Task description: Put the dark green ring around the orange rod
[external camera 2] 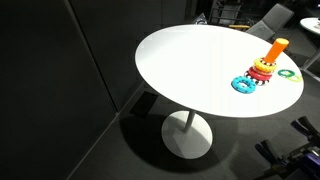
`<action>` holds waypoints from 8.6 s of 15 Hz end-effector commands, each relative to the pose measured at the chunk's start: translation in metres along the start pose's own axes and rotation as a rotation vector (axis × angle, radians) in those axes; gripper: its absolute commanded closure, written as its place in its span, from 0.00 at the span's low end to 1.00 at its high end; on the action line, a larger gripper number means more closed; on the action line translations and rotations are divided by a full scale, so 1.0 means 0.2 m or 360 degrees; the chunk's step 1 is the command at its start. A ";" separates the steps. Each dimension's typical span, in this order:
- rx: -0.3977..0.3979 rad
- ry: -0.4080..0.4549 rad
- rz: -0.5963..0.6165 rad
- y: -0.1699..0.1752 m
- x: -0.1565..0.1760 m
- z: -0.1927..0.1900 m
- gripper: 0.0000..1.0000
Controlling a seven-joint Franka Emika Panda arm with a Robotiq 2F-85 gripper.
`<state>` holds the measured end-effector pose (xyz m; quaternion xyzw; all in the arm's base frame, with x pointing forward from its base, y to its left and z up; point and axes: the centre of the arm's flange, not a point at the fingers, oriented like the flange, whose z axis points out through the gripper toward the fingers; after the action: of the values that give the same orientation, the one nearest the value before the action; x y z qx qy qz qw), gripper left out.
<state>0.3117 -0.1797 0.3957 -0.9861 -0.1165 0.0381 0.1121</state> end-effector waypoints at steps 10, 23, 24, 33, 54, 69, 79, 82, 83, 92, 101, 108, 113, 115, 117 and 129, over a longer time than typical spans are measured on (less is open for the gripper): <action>-0.0239 0.0064 0.0137 0.23 0.41 0.26 0.00; -0.0436 0.0077 0.0288 0.53 0.62 0.46 0.00; -0.0445 0.0073 0.0296 0.55 0.64 0.48 0.00; -0.0506 0.0036 0.0281 0.66 0.70 0.67 0.00; -0.0503 -0.0028 0.0244 0.73 0.90 0.98 0.00; -0.0575 -0.0083 0.0315 0.73 0.91 0.96 0.55; -0.0660 0.0055 0.0333 0.57 0.94 0.60 0.55; -0.0670 0.0096 0.0324 0.51 0.97 0.49 0.55; -0.0672 0.0112 0.0321 0.48 0.98 0.45 0.55; -0.0681 0.0272 0.0297 0.25 1.07 0.13 0.55; -0.0612 0.0307 0.0220 0.02 1.07 -0.02 0.55; -0.0517 0.0282 0.0195 -0.09 1.06 0.02 0.55; -0.0466 0.0236 0.0188 -0.11 1.05 0.09 0.55; -0.0442 0.0228 0.0187 -0.12 1.05 0.11 0.55; -0.0426 0.0224 0.0178 -0.13 1.04 0.12 0.55; -0.0439 0.0187 0.0147 -0.19 1.02 0.22 0.55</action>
<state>0.5058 -0.0885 0.3478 -0.9975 -0.0616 -0.0285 -0.0175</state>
